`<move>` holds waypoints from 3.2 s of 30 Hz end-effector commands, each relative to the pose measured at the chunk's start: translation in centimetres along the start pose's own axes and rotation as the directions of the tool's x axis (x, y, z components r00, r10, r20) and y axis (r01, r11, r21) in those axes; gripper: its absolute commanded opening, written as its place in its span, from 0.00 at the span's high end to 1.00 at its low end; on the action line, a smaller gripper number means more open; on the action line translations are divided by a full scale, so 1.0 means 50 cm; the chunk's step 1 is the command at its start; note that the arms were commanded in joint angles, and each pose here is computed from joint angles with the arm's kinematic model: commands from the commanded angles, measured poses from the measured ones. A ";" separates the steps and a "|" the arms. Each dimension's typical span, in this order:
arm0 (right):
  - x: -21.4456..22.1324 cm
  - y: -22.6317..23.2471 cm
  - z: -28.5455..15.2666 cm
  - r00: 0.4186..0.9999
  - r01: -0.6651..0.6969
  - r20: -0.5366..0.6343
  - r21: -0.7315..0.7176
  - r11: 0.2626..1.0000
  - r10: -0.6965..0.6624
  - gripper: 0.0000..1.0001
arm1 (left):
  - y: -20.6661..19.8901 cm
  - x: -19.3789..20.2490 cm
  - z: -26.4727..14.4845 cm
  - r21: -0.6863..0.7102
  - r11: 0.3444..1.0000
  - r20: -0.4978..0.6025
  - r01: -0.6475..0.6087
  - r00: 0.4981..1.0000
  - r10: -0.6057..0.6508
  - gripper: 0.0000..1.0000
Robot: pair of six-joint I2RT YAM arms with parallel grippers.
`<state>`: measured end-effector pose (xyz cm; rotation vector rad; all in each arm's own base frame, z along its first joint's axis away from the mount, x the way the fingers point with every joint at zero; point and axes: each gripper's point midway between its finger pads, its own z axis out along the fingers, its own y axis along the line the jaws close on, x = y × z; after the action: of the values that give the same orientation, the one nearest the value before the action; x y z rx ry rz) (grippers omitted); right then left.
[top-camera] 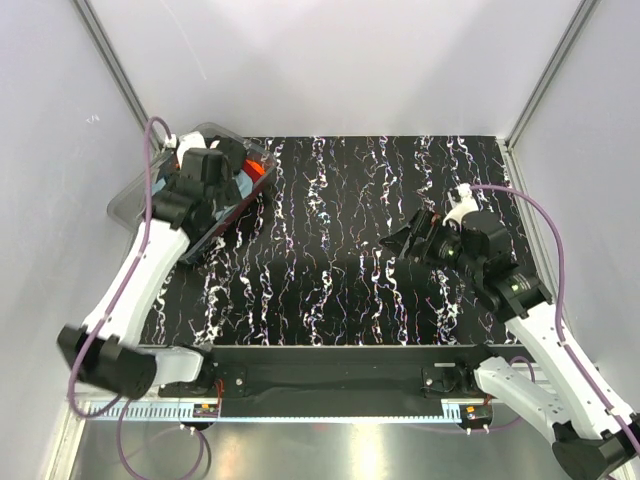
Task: Fold and stack the t-shirts
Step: Grab the tshirt from the pile, then move the tshirt to the center of the board
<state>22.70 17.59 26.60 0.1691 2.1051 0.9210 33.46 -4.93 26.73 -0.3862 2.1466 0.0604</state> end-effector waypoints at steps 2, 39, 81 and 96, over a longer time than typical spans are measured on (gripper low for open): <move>-0.013 0.055 -0.027 0.997 0.063 0.051 -0.149 0.987 -0.056 0.00 | 0.076 -0.096 0.073 -0.156 0.982 0.100 0.107 0.991 -0.092 0.18; -0.082 0.048 -0.062 0.957 0.184 0.244 -0.083 0.979 -0.159 0.00 | 0.126 -0.041 0.370 -0.106 0.990 -0.149 0.092 0.983 -0.107 1.00; 0.057 -0.132 0.115 0.996 -0.025 -0.079 0.234 0.972 0.045 0.11 | -0.134 0.267 -0.147 0.602 0.761 -0.333 0.241 0.942 -0.036 1.00; 0.205 -0.294 0.311 0.933 -0.214 -0.168 0.454 0.865 0.319 0.26 | -0.076 0.329 -0.087 0.482 0.866 -0.339 0.130 0.939 0.048 1.00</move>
<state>27.93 18.40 3.63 0.5730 2.6168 0.5601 21.60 -13.57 15.75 -0.1710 2.4376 -0.6382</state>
